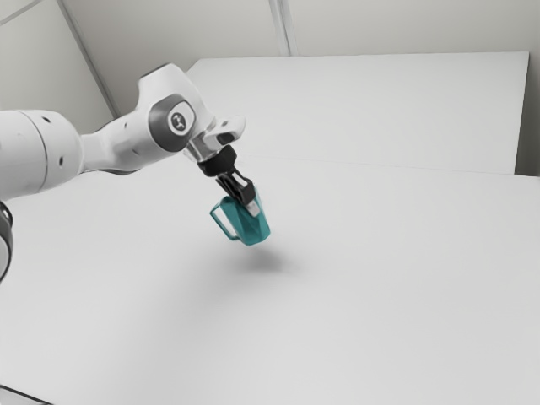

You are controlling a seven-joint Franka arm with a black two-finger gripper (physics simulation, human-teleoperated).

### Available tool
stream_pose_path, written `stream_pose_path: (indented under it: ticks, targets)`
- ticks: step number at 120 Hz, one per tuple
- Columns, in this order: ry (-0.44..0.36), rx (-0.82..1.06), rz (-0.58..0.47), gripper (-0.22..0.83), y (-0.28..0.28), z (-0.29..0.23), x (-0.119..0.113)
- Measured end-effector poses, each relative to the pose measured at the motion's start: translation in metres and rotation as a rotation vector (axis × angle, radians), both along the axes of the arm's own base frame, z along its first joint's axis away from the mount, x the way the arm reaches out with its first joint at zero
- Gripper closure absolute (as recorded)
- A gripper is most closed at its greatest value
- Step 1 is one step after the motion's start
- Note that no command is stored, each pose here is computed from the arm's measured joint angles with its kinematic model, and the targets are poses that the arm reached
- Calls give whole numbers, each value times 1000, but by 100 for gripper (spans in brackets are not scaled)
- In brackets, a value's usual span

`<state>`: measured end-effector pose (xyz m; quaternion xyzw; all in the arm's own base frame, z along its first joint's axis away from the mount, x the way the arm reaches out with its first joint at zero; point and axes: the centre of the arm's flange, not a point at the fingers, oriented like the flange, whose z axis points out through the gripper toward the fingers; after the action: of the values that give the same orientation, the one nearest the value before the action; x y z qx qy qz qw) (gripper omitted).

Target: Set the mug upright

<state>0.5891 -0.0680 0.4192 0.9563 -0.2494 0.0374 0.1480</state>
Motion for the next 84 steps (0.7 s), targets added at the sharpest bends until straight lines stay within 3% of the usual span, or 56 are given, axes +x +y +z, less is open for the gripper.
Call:
stream_pose_path:
  ticks: [37, 60, 84]
  targets:
    - [-100, 211, -5, 79, 29, -25, 23]
    - [-120, 244, 7, 79, 38, -54, 33]
    - [-117, 251, 22, 79, 46, -68, 29]
